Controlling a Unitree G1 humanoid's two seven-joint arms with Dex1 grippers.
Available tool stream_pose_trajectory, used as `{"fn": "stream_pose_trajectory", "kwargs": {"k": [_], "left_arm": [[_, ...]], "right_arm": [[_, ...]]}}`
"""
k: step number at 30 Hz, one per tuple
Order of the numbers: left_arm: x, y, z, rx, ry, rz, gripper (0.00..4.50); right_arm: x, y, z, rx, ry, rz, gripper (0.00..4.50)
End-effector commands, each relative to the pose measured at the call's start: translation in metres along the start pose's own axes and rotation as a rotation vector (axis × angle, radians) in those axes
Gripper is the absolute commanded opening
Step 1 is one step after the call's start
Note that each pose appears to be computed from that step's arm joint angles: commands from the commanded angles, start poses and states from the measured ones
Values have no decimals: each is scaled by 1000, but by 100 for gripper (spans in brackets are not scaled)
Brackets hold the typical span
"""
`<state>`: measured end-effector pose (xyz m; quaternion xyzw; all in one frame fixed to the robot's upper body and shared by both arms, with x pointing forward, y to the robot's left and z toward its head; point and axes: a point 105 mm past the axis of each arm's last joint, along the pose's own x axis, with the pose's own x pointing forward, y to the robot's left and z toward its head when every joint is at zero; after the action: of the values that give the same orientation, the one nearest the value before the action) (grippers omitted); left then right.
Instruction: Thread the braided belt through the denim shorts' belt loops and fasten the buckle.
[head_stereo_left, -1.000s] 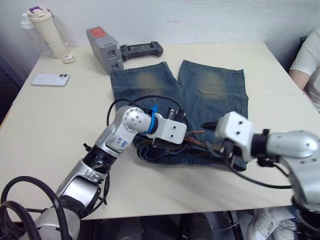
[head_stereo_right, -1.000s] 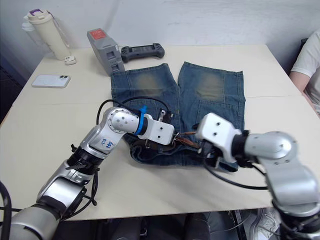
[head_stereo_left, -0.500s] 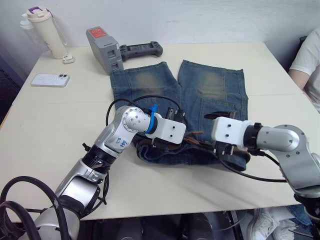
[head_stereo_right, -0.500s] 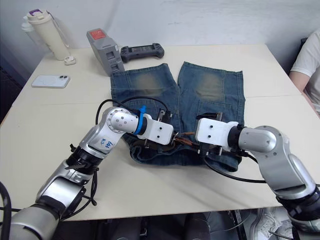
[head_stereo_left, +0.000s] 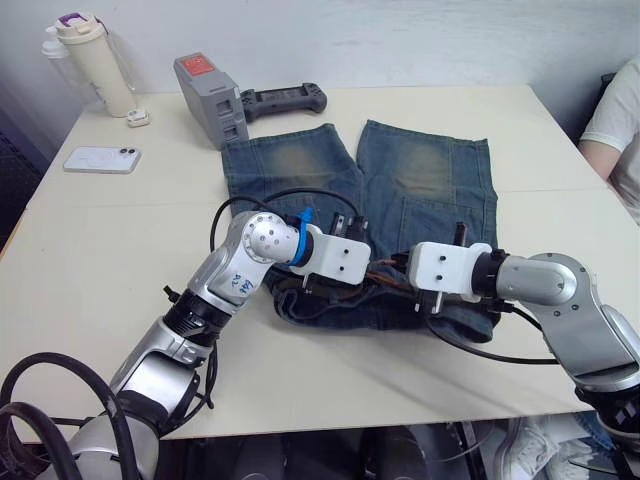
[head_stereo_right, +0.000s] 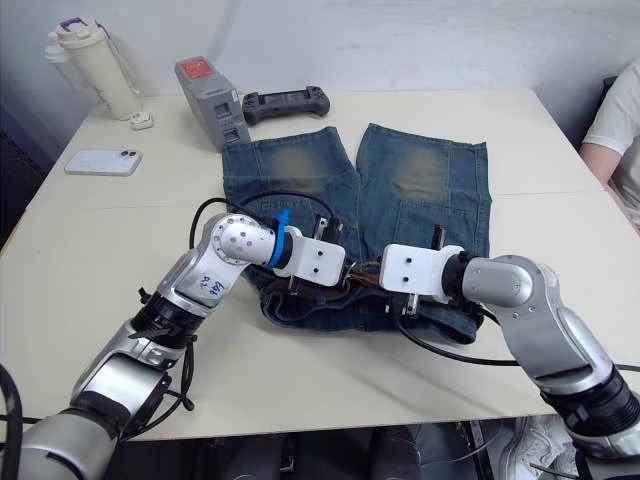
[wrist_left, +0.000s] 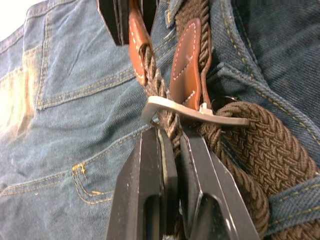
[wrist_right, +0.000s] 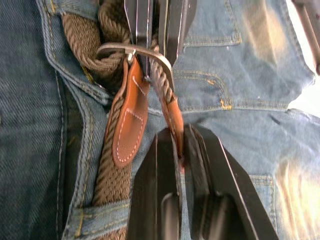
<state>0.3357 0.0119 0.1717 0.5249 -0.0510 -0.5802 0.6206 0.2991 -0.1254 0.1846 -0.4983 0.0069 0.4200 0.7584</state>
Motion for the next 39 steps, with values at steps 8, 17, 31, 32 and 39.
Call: {"fn": "stream_pose_trajectory", "kwargs": {"k": [8, 17, 31, 32, 39], "left_arm": [[-57, 30, 3, -453, -183, 39, 368], [-93, 45, -23, -723, -199, 176, 448], [-57, -13, -41, -1060, -52, 16, 3], [-54, -17, -39, -1070, -54, -7, 3], [-47, -36, -17, -1079, -88, -167, 3]], "right_arm": [[-1, -3, 3, -17, -11, -12, 0], [-3, 0, 2, -1, -15, 1, 0], [-27, -6, -1, -14, 17, -10, 0], [-30, -7, -2, -15, 23, -13, 0], [-47, -5, -7, -1, 56, -14, 0]]}}
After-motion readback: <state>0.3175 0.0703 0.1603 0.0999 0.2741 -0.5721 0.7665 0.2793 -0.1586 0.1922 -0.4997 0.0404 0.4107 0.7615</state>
